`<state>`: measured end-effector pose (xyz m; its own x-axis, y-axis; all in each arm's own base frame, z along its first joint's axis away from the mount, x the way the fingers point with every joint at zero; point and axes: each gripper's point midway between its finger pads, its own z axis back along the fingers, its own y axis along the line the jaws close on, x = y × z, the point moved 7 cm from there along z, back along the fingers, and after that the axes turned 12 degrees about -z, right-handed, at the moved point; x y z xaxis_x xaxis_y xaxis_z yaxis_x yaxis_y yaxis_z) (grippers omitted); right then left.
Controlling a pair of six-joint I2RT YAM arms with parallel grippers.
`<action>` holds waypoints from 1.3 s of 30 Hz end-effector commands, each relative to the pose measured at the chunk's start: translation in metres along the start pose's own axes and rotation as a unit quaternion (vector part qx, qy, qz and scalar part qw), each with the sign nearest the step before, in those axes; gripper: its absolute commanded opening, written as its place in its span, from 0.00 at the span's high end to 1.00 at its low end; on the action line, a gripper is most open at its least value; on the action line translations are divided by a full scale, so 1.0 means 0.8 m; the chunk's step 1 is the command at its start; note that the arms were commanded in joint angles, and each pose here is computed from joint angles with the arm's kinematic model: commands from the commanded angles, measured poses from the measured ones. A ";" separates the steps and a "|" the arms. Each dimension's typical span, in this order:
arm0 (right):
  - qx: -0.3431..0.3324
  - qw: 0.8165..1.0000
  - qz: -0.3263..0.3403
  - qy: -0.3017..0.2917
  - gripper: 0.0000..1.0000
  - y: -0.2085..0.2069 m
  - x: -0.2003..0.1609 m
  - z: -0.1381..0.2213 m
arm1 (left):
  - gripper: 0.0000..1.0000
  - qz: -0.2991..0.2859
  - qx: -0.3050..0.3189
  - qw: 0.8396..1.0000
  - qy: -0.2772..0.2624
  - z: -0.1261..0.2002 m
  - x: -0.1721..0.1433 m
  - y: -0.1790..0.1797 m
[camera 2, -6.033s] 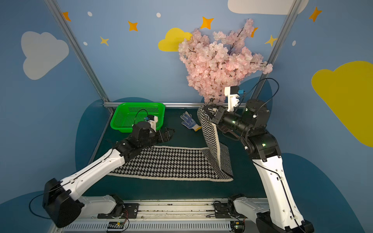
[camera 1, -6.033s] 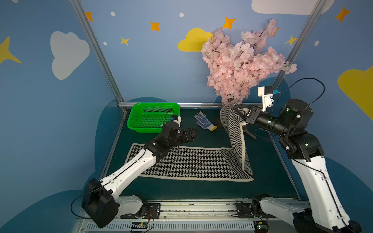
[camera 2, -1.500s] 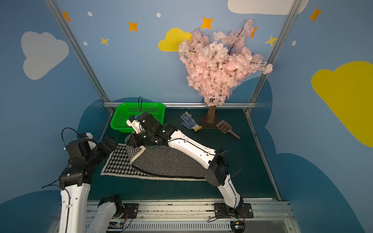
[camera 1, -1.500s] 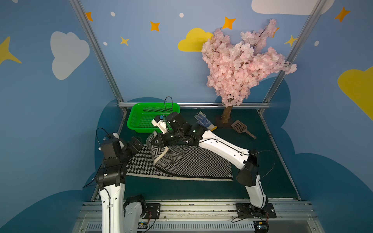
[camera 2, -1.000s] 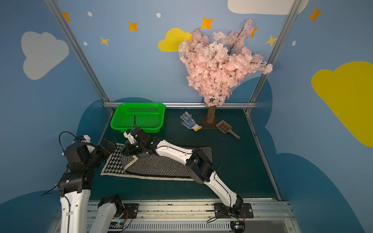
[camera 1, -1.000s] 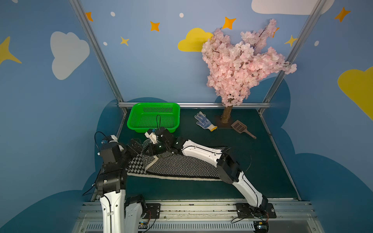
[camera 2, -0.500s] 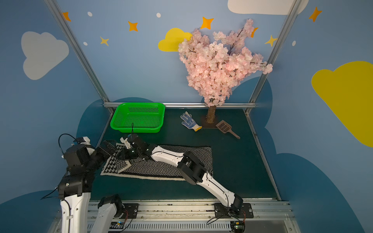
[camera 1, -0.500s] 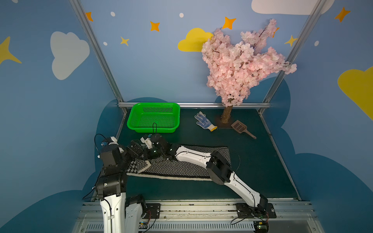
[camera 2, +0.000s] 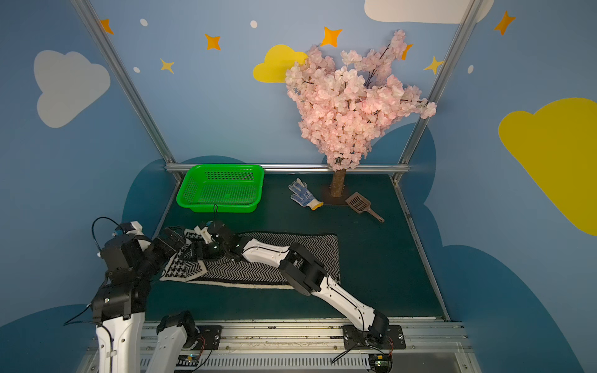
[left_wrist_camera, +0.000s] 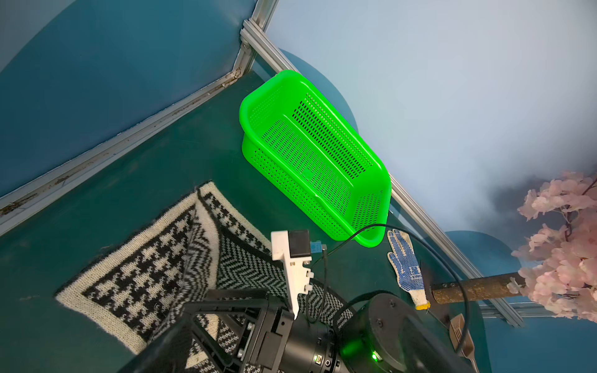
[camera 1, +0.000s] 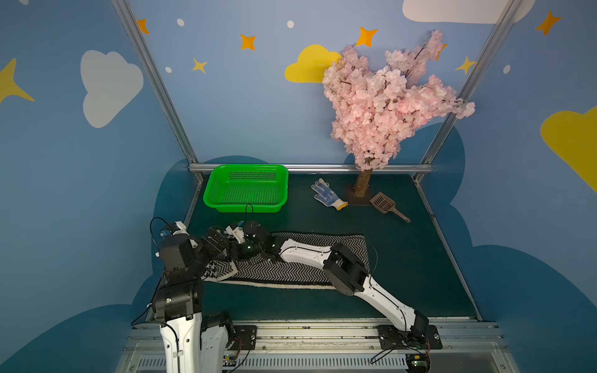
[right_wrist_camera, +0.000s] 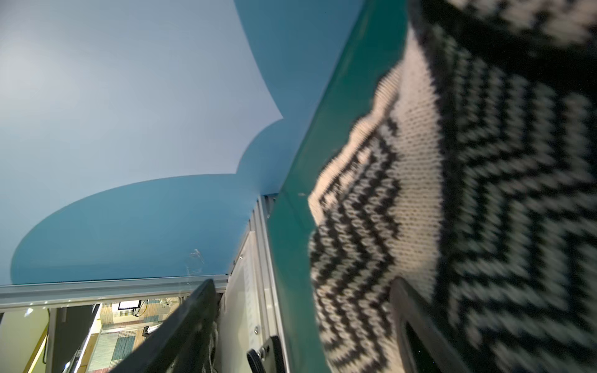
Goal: Roll up the scarf and place it into the basket
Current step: Flatten out the scarf at the center of the board.
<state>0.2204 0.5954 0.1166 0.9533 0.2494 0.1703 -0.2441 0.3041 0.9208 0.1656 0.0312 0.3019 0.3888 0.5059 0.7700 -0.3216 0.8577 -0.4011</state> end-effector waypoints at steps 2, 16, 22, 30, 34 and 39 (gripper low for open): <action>0.010 0.995 0.056 -0.082 0.15 0.055 0.055 0.107 | 0.00 -0.016 0.026 1.000 0.002 0.006 0.003 0.005; -0.371 0.913 0.015 -0.169 0.13 0.019 0.018 0.371 | 0.00 -0.056 0.081 0.993 0.061 -0.037 0.002 0.022; -0.420 0.882 -0.110 -0.183 0.19 -0.078 -0.038 0.488 | 0.00 -0.025 0.033 0.997 0.062 -0.048 0.002 0.010; -0.463 0.825 -0.226 -0.232 0.25 -0.157 -0.121 0.558 | 0.00 -0.008 0.000 0.997 0.076 -0.064 -0.001 0.003; -0.457 0.830 -0.237 -0.214 0.25 -0.174 -0.117 0.564 | 0.00 -0.010 -0.012 0.997 0.082 -0.065 -0.006 0.001; -0.435 0.842 -0.253 -0.194 0.26 -0.204 -0.099 0.572 | 0.00 -0.019 -0.017 0.996 0.088 -0.067 -0.014 0.004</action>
<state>0.2534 0.1039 0.1160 0.9040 -0.4145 0.1050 0.3711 0.8824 0.2892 0.2069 0.0357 0.2669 0.5410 0.4964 0.6790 -0.3083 0.8681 -0.3890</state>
